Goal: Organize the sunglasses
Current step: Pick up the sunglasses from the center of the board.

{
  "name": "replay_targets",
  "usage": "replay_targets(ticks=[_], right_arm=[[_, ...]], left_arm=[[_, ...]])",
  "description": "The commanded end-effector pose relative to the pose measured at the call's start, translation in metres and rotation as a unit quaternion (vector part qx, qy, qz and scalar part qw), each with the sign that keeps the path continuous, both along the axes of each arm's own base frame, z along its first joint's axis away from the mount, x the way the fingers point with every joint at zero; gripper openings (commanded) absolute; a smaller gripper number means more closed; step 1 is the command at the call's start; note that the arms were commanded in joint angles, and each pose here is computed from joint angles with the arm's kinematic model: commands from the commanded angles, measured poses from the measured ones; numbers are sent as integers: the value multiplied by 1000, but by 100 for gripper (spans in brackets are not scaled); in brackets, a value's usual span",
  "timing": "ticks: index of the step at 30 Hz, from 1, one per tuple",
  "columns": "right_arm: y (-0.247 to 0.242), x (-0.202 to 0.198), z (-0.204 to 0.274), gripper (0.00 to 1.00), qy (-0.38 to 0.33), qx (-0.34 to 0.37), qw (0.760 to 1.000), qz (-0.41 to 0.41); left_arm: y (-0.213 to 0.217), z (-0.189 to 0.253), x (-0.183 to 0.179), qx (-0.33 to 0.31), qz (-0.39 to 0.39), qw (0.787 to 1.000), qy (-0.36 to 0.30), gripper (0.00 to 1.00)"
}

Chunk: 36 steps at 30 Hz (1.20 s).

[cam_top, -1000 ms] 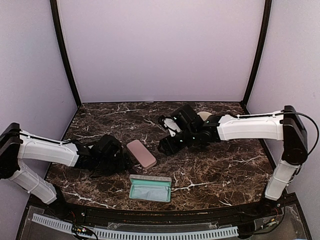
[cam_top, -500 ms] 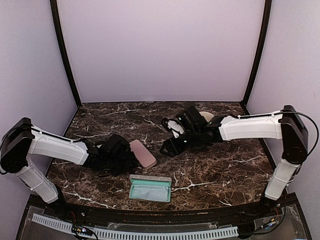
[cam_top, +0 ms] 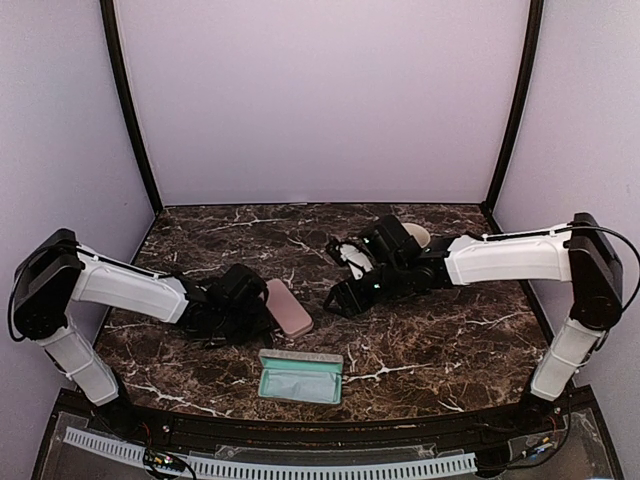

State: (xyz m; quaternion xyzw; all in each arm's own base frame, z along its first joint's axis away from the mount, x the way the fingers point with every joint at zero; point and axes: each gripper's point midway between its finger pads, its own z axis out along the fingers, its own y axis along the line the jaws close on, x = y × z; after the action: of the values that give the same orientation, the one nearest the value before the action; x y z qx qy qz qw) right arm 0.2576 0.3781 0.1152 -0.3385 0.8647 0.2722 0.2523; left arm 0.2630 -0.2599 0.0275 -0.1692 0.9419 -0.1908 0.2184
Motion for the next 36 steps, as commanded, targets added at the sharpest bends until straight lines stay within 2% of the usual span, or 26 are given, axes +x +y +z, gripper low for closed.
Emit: replay_targets(ticks=[1, 5, 17, 27, 36], right_arm=[[-1, 3, 17, 67, -15, 20, 1000, 1], [-1, 4, 16, 66, -13, 19, 1000, 1], [7, 6, 13, 66, -1, 25, 1000, 6], [12, 8, 19, 66, -2, 31, 999, 5], [12, 9, 22, 65, -5, 32, 999, 6]], left_arm=[[2, 1, 5, 20, -10, 1000, -4, 39], [6, 7, 7, 38, -15, 999, -9, 29], [34, 25, 0, 140, -56, 988, -8, 12], [25, 21, 1, 154, -93, 984, 3, 1], [24, 29, 3, 170, -109, 979, 8, 0]])
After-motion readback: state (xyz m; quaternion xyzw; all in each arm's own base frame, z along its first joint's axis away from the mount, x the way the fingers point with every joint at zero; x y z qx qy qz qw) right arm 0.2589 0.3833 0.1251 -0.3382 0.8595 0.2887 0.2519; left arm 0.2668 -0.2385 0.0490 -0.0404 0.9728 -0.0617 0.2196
